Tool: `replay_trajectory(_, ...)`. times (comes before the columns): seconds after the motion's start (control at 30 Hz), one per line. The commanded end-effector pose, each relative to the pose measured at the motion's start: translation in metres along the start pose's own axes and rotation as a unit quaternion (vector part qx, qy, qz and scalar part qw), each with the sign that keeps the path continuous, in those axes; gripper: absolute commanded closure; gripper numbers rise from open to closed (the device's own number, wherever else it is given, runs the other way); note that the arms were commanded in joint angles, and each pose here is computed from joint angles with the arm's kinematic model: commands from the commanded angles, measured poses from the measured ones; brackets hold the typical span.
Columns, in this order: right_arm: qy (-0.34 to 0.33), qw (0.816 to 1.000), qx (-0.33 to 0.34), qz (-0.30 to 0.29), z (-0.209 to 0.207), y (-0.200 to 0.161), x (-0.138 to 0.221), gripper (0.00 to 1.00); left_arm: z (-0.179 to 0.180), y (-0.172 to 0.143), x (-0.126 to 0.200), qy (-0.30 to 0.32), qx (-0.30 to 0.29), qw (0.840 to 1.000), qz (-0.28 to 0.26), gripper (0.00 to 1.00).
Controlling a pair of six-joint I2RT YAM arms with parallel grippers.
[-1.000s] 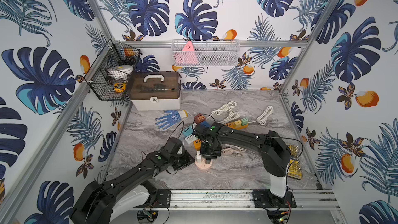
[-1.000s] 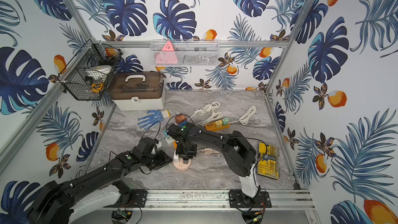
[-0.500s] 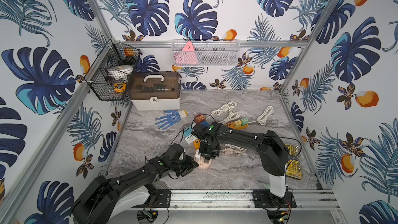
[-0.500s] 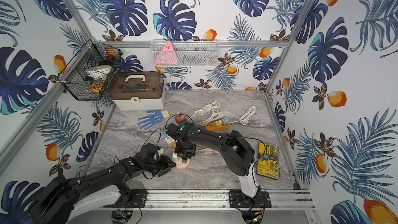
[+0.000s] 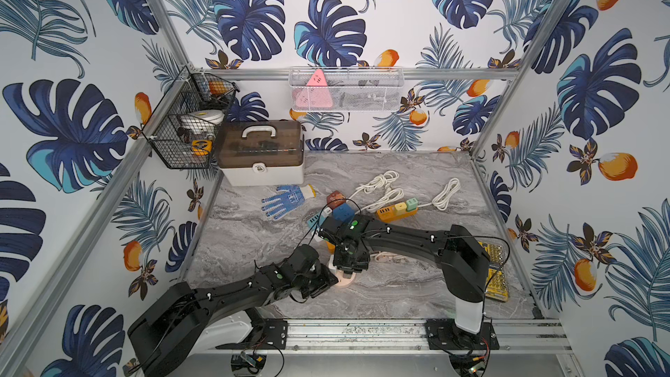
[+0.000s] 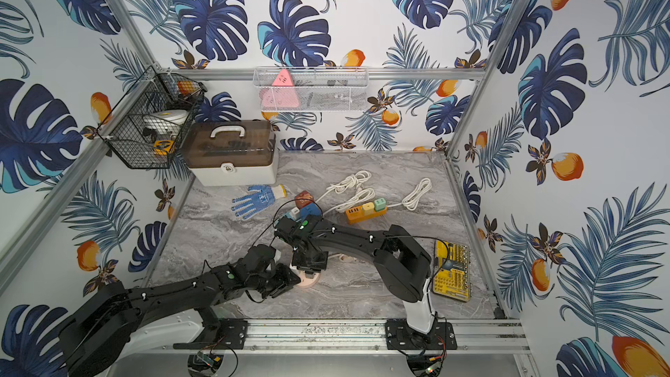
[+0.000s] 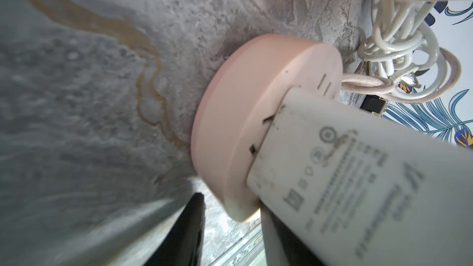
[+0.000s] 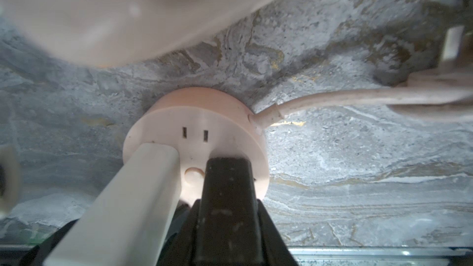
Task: Pull the plug off the socket
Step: Remove the plug from the socket.
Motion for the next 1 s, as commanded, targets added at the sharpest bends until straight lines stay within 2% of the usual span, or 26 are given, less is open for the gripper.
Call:
replay_trajectory(0.0, 0.022, 0.998, 0.044, -0.029, 0.006, -0.006, 0.015, 1.00, 0.026, 0.008, -0.001, 0.089, 0.014, 0.995, -0.051, 0.60)
replay_trajectory(0.1, 0.002, 0.999, 0.042, -0.024, 0.005, -0.005, 0.017, 1.00, 0.026, 0.009, -0.004, 0.098, 0.012, 0.994, -0.050, 0.60)
replay_trajectory(0.2, 0.011, 0.999, 0.033, 0.005, 0.009, -0.005, 0.013, 1.00, 0.022, 0.010, -0.007, 0.105, 0.008, 0.993, -0.047, 0.60)
replay_trajectory(0.33, 0.065, 0.992, -0.038, 0.098, 0.006, -0.001, 0.001, 1.00, 0.017, 0.010, -0.008, 0.107, 0.000, 0.993, -0.047, 0.59)
replay_trajectory(0.43, 0.119, 0.978, -0.101, 0.141, -0.001, 0.003, 0.000, 1.00, 0.015, 0.010, -0.005, 0.097, 0.001, 0.994, -0.052, 0.59)
replay_trajectory(0.5, 0.141, 0.972, -0.122, 0.146, -0.003, 0.006, 0.005, 1.00, 0.015, 0.010, -0.002, 0.096, 0.000, 0.994, -0.055, 0.57)
replay_trajectory(0.57, 0.136, 0.975, -0.116, 0.135, -0.002, 0.011, 0.013, 1.00, 0.017, 0.010, -0.004, 0.102, -0.001, 0.993, -0.052, 0.57)
replay_trajectory(0.63, 0.102, 0.983, -0.093, 0.119, -0.004, 0.014, 0.019, 1.00, 0.020, 0.010, -0.008, 0.107, 0.001, 0.993, -0.044, 0.57)
replay_trajectory(0.83, 0.019, 0.995, -0.036, 0.086, -0.007, 0.001, 0.010, 1.00, 0.017, 0.010, -0.008, 0.101, -0.001, 0.994, -0.048, 0.57)
replay_trajectory(0.97, 0.027, 1.000, 0.005, -0.002, -0.005, -0.011, 0.009, 1.00, 0.014, 0.011, -0.010, 0.095, -0.001, 0.994, -0.045, 0.57)
Point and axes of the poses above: each gripper's point midway between its finger pads, its own x axis back along the fingers, its own z axis along the line the jaws close on, y = z × x, the point moved 9 cm from there along x, back along the fingers, and after that the axes turned 11 degrees about x, right-handed, at the moved point
